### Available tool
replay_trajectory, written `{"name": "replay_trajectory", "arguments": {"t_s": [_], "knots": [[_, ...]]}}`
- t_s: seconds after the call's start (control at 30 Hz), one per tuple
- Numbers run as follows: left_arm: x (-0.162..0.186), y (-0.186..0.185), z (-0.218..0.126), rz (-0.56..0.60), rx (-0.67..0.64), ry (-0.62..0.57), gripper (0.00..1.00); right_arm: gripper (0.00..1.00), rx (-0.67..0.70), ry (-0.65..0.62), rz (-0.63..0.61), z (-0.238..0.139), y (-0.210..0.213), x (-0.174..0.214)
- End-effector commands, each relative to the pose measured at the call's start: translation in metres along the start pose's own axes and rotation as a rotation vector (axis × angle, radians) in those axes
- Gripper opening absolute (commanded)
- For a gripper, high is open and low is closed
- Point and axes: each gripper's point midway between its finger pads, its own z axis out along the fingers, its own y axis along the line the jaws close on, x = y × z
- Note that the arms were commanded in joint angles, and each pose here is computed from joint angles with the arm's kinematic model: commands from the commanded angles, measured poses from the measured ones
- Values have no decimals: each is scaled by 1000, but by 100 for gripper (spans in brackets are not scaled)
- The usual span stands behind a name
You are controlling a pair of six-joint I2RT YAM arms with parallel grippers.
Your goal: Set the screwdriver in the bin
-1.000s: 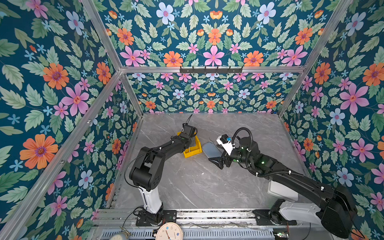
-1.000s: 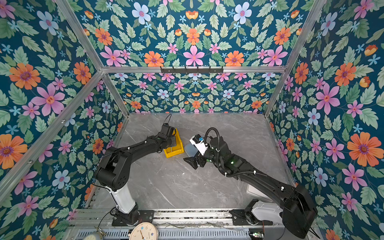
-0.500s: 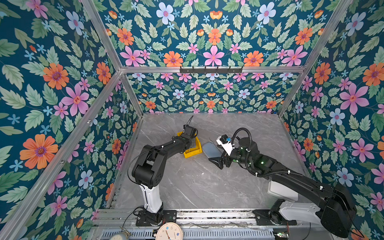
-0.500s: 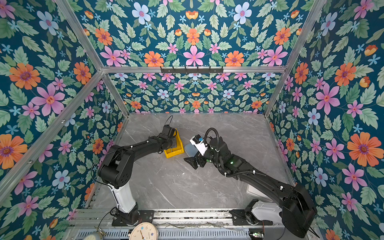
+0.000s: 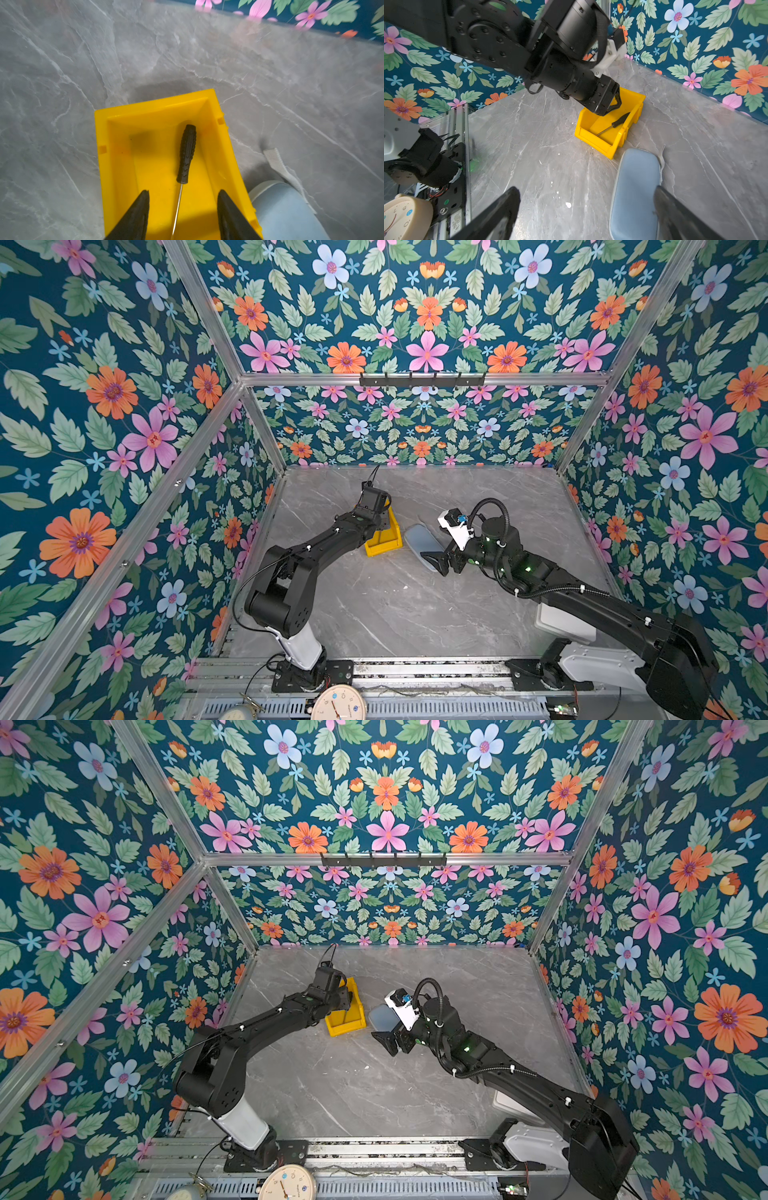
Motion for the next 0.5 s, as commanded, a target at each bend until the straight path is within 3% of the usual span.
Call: {"name": "replay_trajectory", "arguments": {"t_s": [0.0,0.47], "knots": [[-20,-5,-15,0,35,-89,60,99,31,-58,0,-3,-5,-14],[-61,5,-91,116,95,-435,98,99,61,-164,62,-26,-21,-27]]}}
